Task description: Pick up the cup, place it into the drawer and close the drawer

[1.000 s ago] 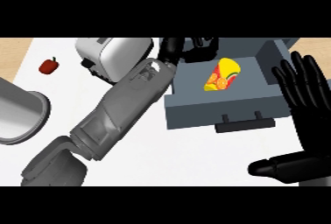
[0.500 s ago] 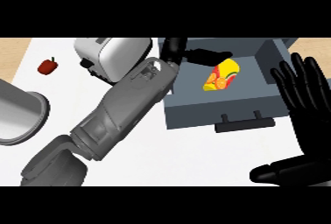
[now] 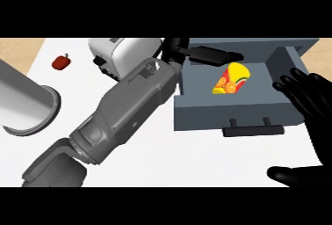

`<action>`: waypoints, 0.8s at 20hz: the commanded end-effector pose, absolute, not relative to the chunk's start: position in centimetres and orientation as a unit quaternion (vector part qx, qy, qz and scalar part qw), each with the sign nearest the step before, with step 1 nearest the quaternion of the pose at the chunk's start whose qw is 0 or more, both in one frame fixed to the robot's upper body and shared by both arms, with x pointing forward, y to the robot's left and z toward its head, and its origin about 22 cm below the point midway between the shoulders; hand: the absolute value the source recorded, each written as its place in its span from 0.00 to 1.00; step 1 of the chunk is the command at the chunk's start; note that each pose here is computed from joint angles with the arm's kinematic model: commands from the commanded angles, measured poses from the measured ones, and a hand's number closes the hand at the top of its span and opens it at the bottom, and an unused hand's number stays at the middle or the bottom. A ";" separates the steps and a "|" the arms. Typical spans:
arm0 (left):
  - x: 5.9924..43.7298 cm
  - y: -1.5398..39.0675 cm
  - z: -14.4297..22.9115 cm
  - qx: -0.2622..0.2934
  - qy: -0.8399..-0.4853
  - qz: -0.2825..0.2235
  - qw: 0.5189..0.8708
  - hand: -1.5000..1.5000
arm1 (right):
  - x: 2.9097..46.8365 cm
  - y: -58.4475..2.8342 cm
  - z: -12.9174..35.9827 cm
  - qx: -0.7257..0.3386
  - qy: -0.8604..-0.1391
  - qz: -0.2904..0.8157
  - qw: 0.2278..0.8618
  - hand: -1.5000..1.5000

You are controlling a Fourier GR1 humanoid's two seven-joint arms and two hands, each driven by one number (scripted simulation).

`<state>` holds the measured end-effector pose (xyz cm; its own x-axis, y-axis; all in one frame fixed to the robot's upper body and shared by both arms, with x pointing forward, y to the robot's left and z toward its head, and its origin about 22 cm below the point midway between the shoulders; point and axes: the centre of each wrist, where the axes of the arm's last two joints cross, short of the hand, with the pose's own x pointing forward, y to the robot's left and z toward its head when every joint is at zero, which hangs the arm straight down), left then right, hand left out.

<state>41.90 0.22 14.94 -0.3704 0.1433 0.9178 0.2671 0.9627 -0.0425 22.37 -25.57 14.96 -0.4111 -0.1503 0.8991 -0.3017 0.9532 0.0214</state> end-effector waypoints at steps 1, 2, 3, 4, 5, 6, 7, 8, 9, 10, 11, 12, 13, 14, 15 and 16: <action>42.1 1.2 15.7 -0.134 -0.825 -0.021 0.549 0.00 | 22.3 -26.4 14.9 0.134 -0.835 0.091 0.527 1.00; 42.1 2.5 16.0 -0.140 -0.823 -0.021 0.550 0.00 | 22.2 -27.5 15.7 0.119 -0.838 0.104 0.522 1.00; 42.4 2.8 16.7 -0.140 -0.830 -0.004 0.540 0.00 | 21.9 -27.0 15.4 0.117 -0.826 0.141 0.533 1.00; 42.5 3.8 16.0 -0.136 -0.828 -0.008 0.544 0.00 | 21.7 -28.1 14.4 0.110 -0.819 0.169 0.537 1.00; 42.0 4.4 15.0 -0.138 -0.823 0.011 0.551 0.00 | 20.3 -26.6 15.0 0.086 -0.826 0.181 0.526 1.00; 42.5 5.4 16.5 -0.134 -0.826 0.012 0.548 0.00 | 22.3 -27.8 16.1 0.077 -0.822 0.202 0.527 1.00; 41.9 5.6 15.6 -0.142 -0.818 0.018 0.557 0.00 | 21.8 -29.0 15.5 0.068 -0.815 0.210 0.536 1.00; 41.7 7.1 15.6 -0.123 -0.824 0.034 0.552 0.00 | 20.9 -28.7 15.3 0.059 -0.816 0.211 0.535 1.00; 41.5 7.7 15.1 -0.116 -0.820 0.035 0.559 0.00 | 20.4 -28.2 14.8 0.058 -0.817 0.216 0.532 1.00; 41.5 10.0 13.5 -0.117 -0.821 0.041 0.557 0.00 | 21.3 -27.7 14.6 0.060 -0.815 0.217 0.534 1.00; 41.2 11.3 13.8 -0.118 -0.821 0.042 0.556 0.00 | 20.0 -27.8 15.4 0.039 -0.810 0.230 0.538 1.00; 40.0 10.8 13.2 -0.119 -0.817 0.042 0.563 0.00 | 21.1 -27.6 14.8 0.033 -0.803 0.243 0.543 1.00; 40.3 12.6 14.4 -0.114 -0.817 0.053 0.563 0.00 | 21.4 -28.4 14.5 0.034 -0.801 0.250 0.543 1.00; 39.0 13.0 11.2 -0.113 -0.810 0.051 0.573 0.00 | 20.7 -26.8 14.4 0.021 -0.796 0.265 0.544 1.00; 38.2 13.5 12.4 -0.112 -0.817 0.051 0.564 0.00 | 20.5 -27.4 13.9 0.020 -0.790 0.270 0.549 1.00; 38.9 17.3 13.9 -0.105 -0.817 0.047 0.564 0.00 | 20.8 -28.3 14.0 0.006 -0.787 0.274 0.553 1.00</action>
<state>40.17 12.30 13.41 -0.3411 0.2400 0.9089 0.1381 0.9692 -0.2041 20.89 -27.71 14.47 -0.4053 0.2142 0.8887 -0.3194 0.8777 -0.3572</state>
